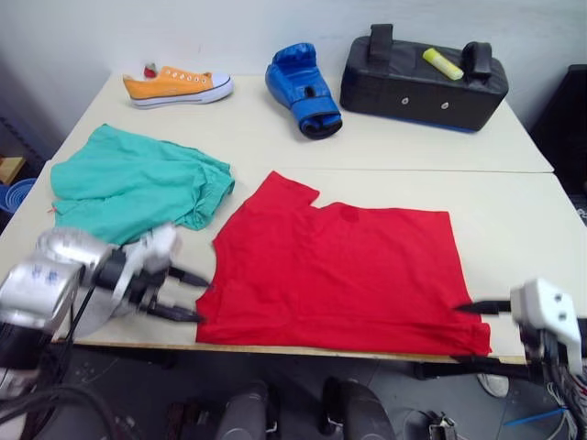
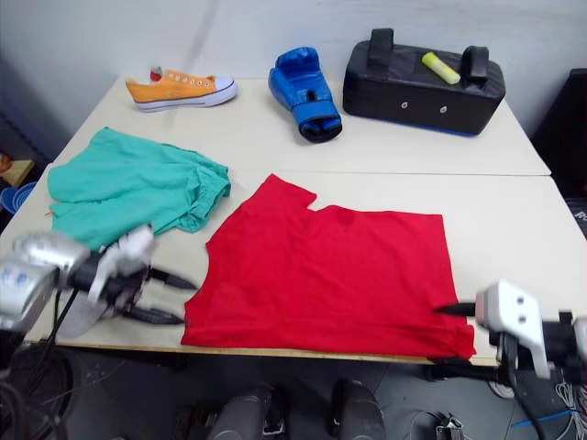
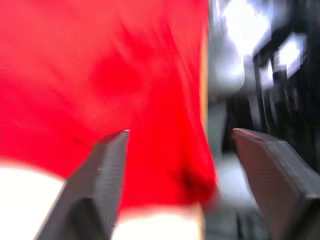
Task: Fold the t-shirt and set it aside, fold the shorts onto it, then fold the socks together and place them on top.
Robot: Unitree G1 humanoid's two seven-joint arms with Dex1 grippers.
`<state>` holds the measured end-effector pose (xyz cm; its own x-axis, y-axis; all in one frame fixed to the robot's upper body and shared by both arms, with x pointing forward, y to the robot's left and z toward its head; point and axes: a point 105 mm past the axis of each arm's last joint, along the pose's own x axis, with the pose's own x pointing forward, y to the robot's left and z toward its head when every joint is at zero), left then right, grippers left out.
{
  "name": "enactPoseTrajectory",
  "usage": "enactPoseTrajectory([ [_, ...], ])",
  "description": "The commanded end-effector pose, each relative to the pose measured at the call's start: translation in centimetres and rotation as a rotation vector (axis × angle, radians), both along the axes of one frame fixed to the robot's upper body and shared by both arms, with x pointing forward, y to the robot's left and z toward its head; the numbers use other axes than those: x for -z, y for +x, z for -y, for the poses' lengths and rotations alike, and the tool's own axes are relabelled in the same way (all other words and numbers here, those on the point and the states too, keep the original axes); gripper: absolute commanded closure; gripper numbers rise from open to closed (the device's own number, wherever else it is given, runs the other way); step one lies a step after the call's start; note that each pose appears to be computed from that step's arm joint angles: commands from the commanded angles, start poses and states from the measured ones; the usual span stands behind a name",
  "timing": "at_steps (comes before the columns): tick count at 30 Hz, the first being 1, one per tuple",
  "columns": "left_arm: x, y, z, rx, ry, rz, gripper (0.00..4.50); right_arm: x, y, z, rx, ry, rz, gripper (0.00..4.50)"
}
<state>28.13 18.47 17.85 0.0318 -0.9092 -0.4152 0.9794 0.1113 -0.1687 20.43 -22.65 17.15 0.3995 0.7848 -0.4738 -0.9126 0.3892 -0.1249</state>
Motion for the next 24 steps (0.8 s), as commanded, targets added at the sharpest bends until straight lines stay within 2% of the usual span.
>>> enactPoseTrajectory([
  [1, -2.0, 4.0, 1.0, -0.137, -0.112, 0.009, 0.04, -1.2, 3.4, -0.4, 0.109, 0.133, -0.006, 0.00],
  [3, -2.2, 7.4, 1.6, -0.266, -0.124, 0.039, 0.04, -1.6, 6.7, -0.1, 0.223, 0.169, 0.032, 0.00],
  [7, -1.6, 12.7, 2.7, -0.481, -0.092, 0.128, 0.04, -1.8, 12.6, 0.7, 0.440, 0.186, 0.079, 0.00],
  [13, -0.6, 16.6, 3.5, -0.698, -0.034, 0.197, 0.04, -1.0, 18.7, 3.5, 0.756, 0.089, 0.138, 0.00],
  [18, 0.3, 17.6, 4.0, -0.770, -0.008, 0.229, 0.04, 0.4, 21.1, 4.9, 0.891, 0.053, 0.078, 0.00],
  [24, 1.2, 18.0, 2.9, -0.870, 0.011, 0.213, 0.04, 1.7, 21.5, 4.7, 0.887, -0.009, 0.003, 0.00],
])
